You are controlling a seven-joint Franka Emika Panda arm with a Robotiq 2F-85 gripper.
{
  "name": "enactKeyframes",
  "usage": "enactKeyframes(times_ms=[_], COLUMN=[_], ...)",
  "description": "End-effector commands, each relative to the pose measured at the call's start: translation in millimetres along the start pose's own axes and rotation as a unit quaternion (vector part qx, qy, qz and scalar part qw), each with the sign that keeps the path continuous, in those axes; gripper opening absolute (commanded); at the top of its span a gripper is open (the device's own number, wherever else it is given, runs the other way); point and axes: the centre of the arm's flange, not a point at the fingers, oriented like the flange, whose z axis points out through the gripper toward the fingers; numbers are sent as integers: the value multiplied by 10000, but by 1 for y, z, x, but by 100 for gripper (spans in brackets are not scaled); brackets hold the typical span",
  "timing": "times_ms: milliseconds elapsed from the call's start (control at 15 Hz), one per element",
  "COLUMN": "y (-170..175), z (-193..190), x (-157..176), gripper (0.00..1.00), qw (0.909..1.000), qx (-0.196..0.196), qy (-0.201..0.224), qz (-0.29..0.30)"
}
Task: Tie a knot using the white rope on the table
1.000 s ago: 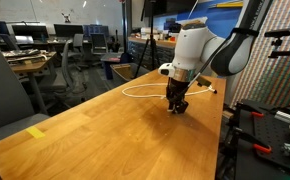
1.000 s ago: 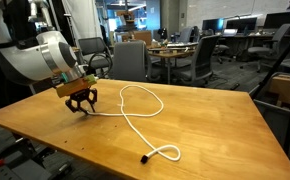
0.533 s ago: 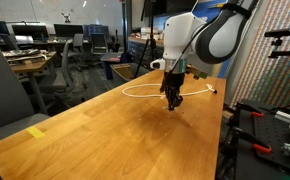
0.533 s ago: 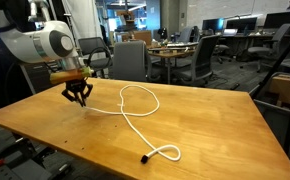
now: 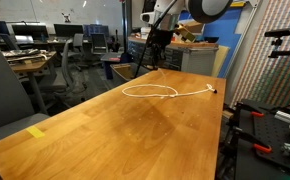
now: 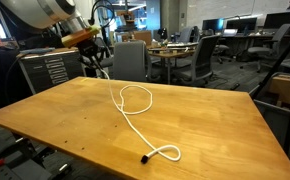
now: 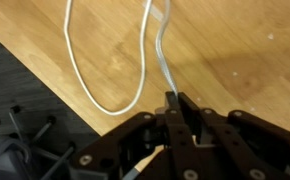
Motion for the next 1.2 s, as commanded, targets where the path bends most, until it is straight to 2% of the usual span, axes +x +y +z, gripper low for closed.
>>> enactKeyframes(times_ms=[0, 267, 533, 800, 1133], y=[71, 126, 157, 157, 138], z=[48, 98, 122, 135, 156], x=[-18, -28, 0, 31, 71], gripper=[6, 6, 6, 6, 6], qw=[9977, 9943, 9937, 9932, 9910], qx=[-10, 154, 497, 755, 1075], qy=[-547, -856, -737, -715, -700], qz=[391, 610, 689, 521, 392])
